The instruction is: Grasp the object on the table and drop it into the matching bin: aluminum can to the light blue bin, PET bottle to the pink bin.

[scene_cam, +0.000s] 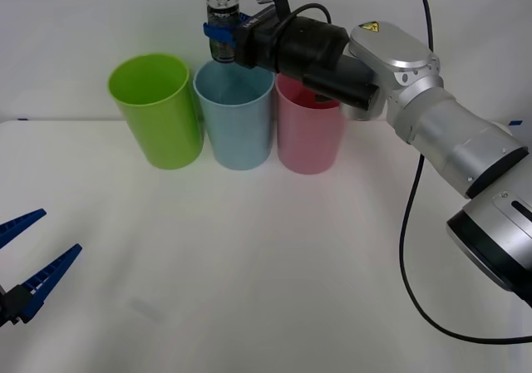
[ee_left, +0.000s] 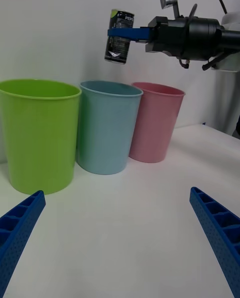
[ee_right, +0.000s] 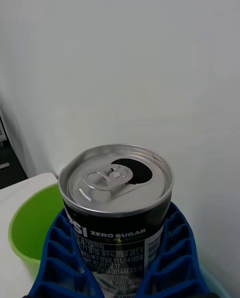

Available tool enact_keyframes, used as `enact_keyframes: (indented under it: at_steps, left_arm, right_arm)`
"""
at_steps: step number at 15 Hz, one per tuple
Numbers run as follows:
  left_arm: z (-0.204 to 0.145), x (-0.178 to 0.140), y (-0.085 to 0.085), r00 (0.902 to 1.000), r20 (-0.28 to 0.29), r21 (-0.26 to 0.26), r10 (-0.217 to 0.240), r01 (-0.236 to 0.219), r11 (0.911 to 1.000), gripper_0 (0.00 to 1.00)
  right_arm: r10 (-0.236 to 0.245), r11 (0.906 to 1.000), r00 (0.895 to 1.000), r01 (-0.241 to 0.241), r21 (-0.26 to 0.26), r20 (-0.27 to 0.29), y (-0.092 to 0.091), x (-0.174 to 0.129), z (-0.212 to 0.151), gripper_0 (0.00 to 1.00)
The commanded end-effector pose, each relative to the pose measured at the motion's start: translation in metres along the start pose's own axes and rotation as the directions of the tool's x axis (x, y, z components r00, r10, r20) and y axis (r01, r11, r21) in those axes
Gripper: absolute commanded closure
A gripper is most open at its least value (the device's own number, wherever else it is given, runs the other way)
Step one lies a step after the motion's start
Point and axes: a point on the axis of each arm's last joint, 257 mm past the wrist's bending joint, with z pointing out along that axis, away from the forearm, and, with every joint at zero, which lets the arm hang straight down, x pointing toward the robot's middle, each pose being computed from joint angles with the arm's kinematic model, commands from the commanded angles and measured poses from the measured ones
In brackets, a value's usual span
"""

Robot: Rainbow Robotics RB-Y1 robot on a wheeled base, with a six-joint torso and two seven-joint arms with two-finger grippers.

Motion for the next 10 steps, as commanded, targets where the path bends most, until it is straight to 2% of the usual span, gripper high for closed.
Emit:
enact_keyframes:
  at_steps: [1, 5, 9, 10]
  left_arm:
    - [0.0, 0.0, 0.0, 1.0, 0.0, 0.0, 0.0, 0.0, 1.0, 0.0]
    - [0.0, 0.0, 0.0, 1.0, 0.0, 0.0, 0.0, 0.0, 1.0, 0.0]
    - [0.0, 0.0, 0.0, 1.0, 0.0, 0.0, 0.0, 0.0, 1.0, 0.0]
    - [0.0, 0.0, 0.0, 1.0, 0.0, 0.0, 0.0, 0.0, 1.0, 0.0]
  right_arm:
    - [-0.017, 0.9998, 1.0, 0.017, 0.007, -0.001, -0.002, 0.0, -0.001, 0.0]
    - [-0.033, 0.9994, 0.999, 0.033, 0.01, 0.008, -0.005, -0.005, -0.002, 0.0]
    - [-0.048, 0.9987, 0.999, 0.048, 0.017, 0.009, -0.016, -0.009, -0.011, 0.0]
    - [-0.038, 0.9992, 0.999, 0.038, 0.011, 0.014, -0.017, -0.011, -0.014, 0.0]
